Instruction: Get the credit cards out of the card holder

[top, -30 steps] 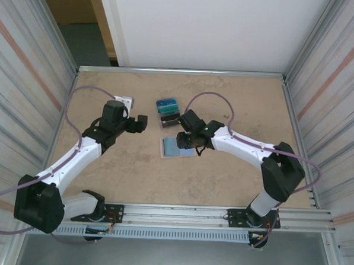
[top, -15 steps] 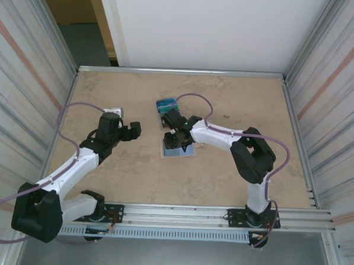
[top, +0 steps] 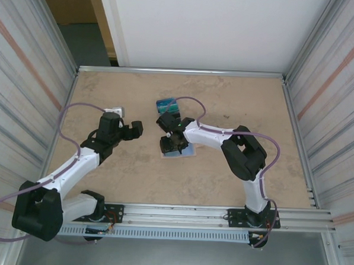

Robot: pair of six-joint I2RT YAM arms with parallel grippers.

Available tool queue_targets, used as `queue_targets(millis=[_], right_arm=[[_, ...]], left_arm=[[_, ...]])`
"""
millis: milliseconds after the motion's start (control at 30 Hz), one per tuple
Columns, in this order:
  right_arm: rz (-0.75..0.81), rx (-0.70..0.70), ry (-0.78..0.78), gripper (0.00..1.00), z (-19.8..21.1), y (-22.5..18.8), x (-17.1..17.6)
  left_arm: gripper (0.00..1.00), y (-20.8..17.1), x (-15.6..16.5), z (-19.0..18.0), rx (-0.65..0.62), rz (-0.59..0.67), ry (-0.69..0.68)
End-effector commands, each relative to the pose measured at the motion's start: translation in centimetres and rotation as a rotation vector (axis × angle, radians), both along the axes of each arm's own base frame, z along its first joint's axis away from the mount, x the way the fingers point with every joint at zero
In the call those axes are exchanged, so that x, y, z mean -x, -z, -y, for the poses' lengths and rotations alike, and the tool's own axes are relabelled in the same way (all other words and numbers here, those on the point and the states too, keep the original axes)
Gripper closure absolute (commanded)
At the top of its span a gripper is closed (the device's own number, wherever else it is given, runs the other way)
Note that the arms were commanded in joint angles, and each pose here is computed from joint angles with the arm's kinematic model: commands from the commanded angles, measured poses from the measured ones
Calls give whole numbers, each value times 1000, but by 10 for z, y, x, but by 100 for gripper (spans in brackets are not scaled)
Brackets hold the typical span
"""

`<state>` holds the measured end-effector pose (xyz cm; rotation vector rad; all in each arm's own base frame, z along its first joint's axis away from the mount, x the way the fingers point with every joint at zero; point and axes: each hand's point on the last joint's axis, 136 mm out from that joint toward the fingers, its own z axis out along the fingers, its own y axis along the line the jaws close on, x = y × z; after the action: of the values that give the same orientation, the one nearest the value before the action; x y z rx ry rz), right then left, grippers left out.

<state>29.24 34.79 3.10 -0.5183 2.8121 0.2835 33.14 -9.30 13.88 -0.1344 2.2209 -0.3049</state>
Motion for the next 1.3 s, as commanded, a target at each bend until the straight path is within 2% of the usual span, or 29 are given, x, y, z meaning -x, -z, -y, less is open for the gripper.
queue_targets(millis=[0, 433, 700, 1000, 1267], right_arm=[[-44, 57, -19, 49, 6, 17, 9], [-74, 164, 13, 65, 36, 36, 23], [-94, 121, -14, 78, 31, 28, 39], [-128, 19, -28, 80, 31, 3, 64], [-34, 42, 16, 77, 36, -12, 45]], left_arm=[[1, -1, -3, 0, 19, 7, -8], [1, -10, -1, 8, 48, 23, 34], [2, -24, 2, 14, 7, 63, 53], [1, -37, 9, 20, -9, 100, 65], [1, -39, 7, 24, -4, 103, 78]])
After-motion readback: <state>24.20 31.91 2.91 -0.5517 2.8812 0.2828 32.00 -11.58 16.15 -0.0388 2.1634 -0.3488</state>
